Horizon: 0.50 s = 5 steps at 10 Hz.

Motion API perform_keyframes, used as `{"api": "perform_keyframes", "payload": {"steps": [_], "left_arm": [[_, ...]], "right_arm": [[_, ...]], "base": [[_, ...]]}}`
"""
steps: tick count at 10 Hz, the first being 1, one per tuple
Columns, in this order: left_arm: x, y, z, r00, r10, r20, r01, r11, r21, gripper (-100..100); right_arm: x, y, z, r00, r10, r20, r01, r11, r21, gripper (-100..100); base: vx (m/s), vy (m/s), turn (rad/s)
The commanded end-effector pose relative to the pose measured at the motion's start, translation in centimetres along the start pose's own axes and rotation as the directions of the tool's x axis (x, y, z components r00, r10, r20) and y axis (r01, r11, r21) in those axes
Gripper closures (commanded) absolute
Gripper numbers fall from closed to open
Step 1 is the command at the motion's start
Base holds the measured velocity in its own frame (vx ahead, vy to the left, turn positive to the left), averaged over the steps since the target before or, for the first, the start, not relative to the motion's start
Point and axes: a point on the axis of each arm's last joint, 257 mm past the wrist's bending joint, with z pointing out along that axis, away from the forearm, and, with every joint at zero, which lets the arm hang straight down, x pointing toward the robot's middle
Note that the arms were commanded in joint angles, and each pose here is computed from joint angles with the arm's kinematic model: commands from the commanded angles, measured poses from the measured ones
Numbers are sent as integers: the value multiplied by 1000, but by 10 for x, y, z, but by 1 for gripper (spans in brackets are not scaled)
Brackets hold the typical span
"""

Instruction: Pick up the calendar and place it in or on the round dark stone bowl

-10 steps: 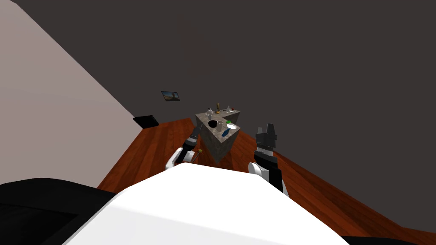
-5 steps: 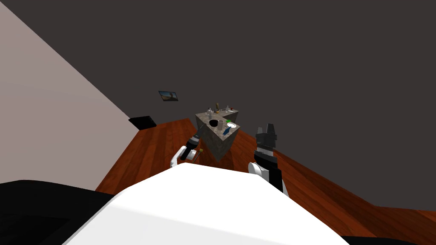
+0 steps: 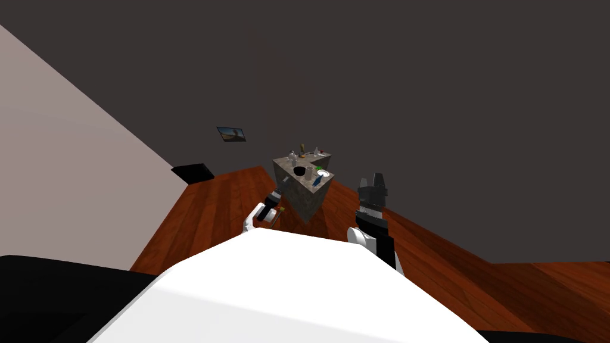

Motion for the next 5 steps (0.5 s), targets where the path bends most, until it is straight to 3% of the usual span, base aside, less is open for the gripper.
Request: {"api": "perform_keyframes", "payload": {"steps": [1, 2, 5], "left_arm": [[7, 8, 1, 1000, 15, -19, -15, 1000, -11, -100], [17, 14, 5, 998, 48, -45, -48, 999, -13, -100], [30, 28, 6, 994, 78, -81, -81, 996, -29, -100]], "right_arm": [[0, 0, 0, 1000, 0, 0, 0, 1000, 0, 0], [0, 0, 0, 1000, 0, 0, 0, 1000, 0, 0], [0, 0, 0, 1000, 0, 0, 0, 1000, 0, 0]], "base": [[-58, 53, -63], [-65, 56, -114], [-55, 51, -68]]}}
